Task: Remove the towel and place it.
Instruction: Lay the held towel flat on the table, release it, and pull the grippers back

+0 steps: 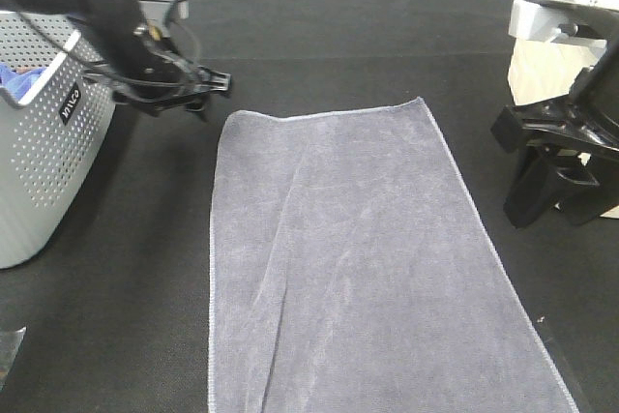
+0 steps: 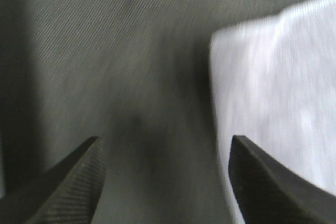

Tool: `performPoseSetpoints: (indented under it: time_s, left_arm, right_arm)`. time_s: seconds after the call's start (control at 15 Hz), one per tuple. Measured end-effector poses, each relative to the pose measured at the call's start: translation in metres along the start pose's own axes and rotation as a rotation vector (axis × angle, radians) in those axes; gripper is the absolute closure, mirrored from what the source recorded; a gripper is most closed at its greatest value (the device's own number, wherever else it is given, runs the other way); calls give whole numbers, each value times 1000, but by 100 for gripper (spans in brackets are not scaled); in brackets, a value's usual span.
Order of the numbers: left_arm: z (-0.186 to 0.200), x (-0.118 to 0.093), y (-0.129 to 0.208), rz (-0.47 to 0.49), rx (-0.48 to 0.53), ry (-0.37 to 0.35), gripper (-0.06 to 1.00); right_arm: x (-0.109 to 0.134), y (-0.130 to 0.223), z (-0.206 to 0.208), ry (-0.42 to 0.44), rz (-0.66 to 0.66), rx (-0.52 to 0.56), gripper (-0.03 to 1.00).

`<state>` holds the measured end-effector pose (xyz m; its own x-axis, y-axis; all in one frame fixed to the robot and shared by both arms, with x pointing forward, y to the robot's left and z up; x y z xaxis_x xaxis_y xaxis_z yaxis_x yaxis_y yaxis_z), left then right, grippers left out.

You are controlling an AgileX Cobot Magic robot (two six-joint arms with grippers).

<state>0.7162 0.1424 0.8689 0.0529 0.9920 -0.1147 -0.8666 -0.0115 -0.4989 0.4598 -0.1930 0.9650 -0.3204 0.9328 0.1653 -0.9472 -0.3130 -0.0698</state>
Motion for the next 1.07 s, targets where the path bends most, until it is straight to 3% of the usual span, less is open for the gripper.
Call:
performPoseSetpoints:
  time_s: [0.27,0.53,0.87,1.0,1.07]
  left_arm:
    - [-39,-10,-13,10,46,12,31]
    - [-54,-28,-17,40,76,106,46]
    - [-56,-27,-15,27,82,100,59]
    - [-54,-25,-16,4,87,82,52]
    - [-54,-24,-17,-1,85,78,42]
  right_arm:
    - [-1,-1,0,4,2,-7,45]
    - [-5,-1,0,32,13,-7,46]
    - [-6,-1,0,35,14,-8,46]
    - [-6,-1,0,35,14,-8,46]
    - [-6,-1,0,35,15,-8,46]
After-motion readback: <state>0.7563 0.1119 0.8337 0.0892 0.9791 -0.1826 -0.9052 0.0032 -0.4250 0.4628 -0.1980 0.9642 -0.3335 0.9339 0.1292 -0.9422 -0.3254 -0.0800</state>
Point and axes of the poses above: a point on each arm's last joint axis where the gripper is mounted, z pointing back along that axis away from the gripper, x along the wrist's bending axis when the last joint is at zero, y = z × x, the point moved 7 cm from there along -z, pointing out along that axis toward the gripper, and after that the axes turned 5 degrees about z, right-handed, at the moved point
